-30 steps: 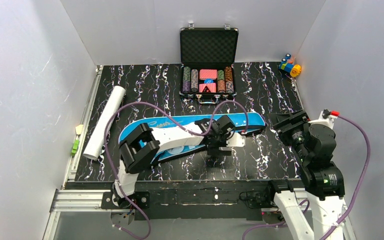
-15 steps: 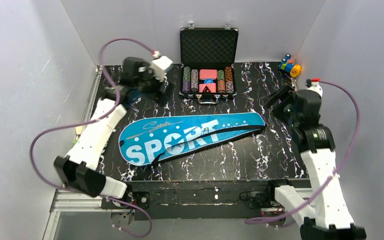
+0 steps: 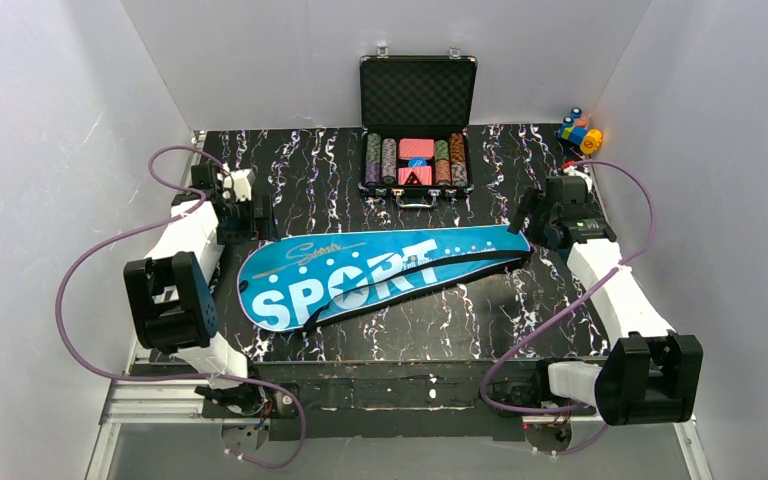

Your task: Pack up the badminton gear

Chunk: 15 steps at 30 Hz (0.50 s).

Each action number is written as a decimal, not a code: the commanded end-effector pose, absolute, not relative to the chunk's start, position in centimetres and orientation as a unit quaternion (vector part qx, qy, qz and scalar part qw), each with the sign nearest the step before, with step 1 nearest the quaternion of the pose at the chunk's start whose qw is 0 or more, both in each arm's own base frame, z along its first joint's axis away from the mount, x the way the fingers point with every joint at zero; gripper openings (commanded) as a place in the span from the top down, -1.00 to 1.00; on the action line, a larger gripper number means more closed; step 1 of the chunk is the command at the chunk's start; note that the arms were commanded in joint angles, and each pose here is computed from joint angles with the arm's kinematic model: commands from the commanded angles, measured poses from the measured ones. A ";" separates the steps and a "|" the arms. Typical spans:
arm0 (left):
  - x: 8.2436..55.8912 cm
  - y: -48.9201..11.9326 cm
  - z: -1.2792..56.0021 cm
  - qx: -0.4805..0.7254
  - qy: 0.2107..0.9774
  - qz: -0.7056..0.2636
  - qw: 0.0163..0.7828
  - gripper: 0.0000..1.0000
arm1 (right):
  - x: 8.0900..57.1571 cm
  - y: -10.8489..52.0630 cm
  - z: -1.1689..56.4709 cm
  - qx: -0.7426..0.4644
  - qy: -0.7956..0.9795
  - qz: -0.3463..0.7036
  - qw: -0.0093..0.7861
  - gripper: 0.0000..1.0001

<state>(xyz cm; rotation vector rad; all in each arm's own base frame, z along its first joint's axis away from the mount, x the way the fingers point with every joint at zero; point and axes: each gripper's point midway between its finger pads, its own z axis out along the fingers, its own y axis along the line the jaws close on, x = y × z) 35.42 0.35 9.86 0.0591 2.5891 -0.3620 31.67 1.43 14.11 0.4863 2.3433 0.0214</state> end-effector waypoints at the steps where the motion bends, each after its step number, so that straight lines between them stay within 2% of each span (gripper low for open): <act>1: 36.0 0.0 10.9 0.020 0.947 -0.141 0.289 -0.97 | 34.2 2.8 16.1 0.152 0.892 0.054 0.423 -0.88; 6: 36.2 -0.9 11.8 0.035 0.929 -0.162 0.331 -0.97 | 33.5 2.6 15.1 0.137 0.880 0.054 0.451 -0.88; 15: 37.3 -0.2 11.7 -0.003 0.879 -0.137 0.457 -0.97 | 32.6 -3.6 11.7 0.211 0.801 -0.072 0.556 -0.88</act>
